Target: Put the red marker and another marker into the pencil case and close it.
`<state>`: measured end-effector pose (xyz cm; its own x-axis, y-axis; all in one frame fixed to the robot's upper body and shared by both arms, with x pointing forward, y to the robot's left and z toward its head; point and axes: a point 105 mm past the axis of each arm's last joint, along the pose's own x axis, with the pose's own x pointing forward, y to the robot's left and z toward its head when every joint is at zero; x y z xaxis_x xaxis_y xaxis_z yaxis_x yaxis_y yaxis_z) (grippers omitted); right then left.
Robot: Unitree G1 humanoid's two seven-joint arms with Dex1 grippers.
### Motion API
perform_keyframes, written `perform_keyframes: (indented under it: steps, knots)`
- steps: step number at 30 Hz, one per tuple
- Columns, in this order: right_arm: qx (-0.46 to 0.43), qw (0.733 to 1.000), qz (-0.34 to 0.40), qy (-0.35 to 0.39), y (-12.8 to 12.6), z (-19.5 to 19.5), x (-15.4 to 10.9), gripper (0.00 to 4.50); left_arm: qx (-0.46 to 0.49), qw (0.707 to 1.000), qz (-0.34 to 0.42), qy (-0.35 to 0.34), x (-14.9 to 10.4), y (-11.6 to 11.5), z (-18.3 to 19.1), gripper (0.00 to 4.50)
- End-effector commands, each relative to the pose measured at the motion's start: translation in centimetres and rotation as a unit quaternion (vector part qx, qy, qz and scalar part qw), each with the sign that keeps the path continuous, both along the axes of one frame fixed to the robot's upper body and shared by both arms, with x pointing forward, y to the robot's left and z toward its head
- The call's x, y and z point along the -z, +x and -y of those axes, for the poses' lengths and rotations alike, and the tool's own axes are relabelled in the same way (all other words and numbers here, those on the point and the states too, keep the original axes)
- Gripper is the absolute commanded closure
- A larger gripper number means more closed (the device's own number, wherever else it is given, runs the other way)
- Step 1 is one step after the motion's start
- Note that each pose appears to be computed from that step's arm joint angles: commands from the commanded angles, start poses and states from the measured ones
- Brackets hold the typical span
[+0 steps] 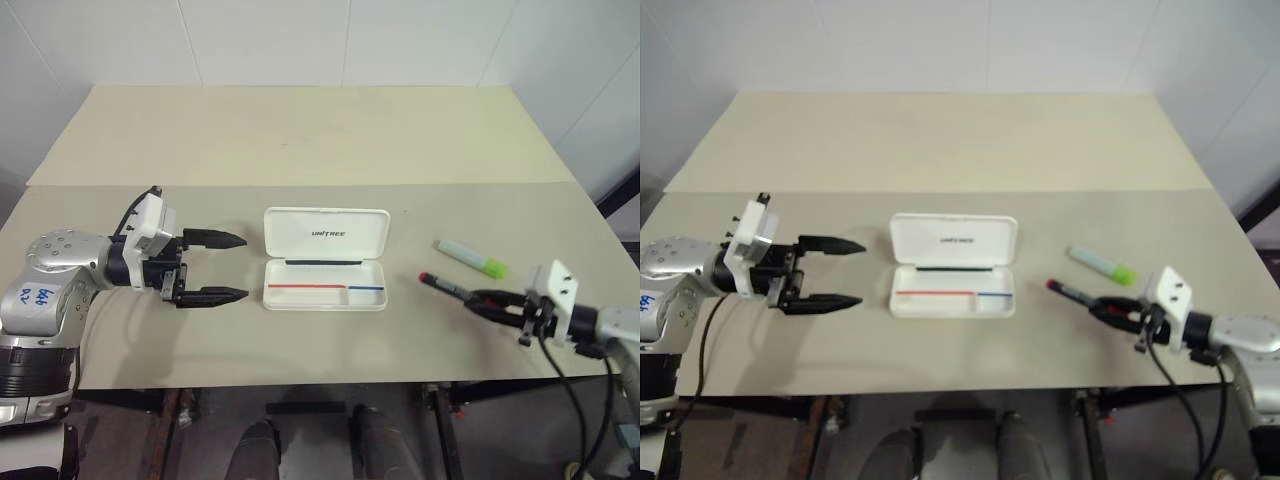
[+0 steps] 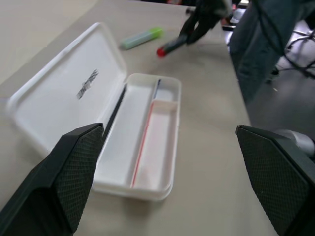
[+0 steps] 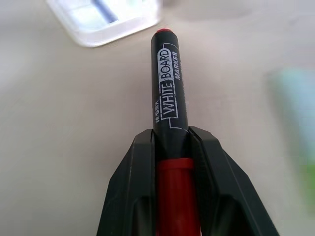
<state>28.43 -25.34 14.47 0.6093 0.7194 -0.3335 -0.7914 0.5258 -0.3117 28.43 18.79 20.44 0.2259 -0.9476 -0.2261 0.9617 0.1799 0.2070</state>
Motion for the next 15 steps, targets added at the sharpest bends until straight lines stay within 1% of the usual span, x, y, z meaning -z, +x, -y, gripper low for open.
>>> perform_keyframes:
  steps: [1,6,8,12,15]
  knots:
    - [-0.065,0.997,0.05,0.0,0.3,-3.1,-3.6,3.9,-0.009,0.999,0.03,0.008,-0.5,-0.1,-0.8,0.0]
    - [-0.154,0.986,0.063,0.027,0.7,-9.1,-4.5,3.9,-0.018,0.999,0.037,0.002,-0.3,-0.1,-0.9,0.0]
    - [-0.179,0.981,0.062,0.034,0.8,-10.7,-4.4,3.9,-0.021,0.999,0.037,0.0,-0.1,-0.1,-0.9,0.0]
    - [-0.244,0.968,0.055,0.035,1.9,-14.9,-2.8,3.9,-0.03,0.999,0.038,-0.009,0.1,-0.1,-0.7,0.0]
    - [-0.266,0.962,0.053,0.026,3.1,-16.5,-1.8,3.9,-0.03,0.999,0.039,-0.017,0.2,-0.2,-0.2,0.0]
